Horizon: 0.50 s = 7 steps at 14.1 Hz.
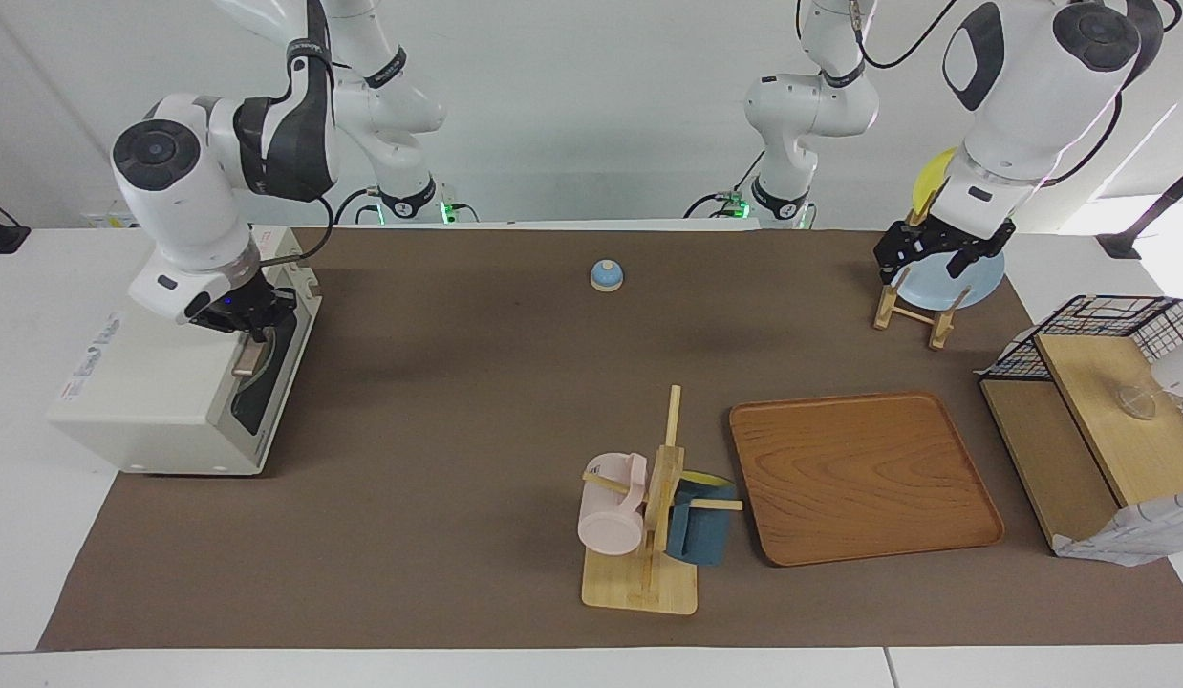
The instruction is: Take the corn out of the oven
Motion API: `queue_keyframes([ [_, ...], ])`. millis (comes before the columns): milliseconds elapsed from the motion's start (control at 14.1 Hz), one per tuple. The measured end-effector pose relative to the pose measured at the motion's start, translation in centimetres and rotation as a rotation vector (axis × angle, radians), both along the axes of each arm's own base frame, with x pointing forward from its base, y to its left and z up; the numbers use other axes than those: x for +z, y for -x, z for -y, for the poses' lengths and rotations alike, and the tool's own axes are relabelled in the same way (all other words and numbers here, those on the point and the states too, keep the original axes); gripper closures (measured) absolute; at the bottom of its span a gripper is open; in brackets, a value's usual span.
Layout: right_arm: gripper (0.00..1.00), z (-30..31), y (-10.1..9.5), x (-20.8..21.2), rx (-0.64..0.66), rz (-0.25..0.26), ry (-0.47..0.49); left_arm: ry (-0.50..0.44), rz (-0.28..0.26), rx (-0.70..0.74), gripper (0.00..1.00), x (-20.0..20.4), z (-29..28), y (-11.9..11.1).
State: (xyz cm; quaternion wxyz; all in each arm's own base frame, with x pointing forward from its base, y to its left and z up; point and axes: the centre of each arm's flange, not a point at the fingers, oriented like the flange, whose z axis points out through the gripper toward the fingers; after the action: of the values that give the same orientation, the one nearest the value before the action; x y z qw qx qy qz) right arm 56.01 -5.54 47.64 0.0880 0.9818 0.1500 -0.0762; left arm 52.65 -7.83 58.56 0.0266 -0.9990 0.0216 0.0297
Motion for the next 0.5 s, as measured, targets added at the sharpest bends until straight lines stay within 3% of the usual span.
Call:
queue_keyframes([
  [284, 0.99, -0.1, 0.1, -0.6, 0.041, 0.003, -0.005, 0.004, 0.016, -0.004, 0.0, 0.3, 0.2, -0.1],
  [497, 0.99, -3.2, -0.2, -1.6, 0.053, 0.016, -0.003, 0.074, 0.055, -0.009, 0.0, 2.1, 0.6, -0.6],
])
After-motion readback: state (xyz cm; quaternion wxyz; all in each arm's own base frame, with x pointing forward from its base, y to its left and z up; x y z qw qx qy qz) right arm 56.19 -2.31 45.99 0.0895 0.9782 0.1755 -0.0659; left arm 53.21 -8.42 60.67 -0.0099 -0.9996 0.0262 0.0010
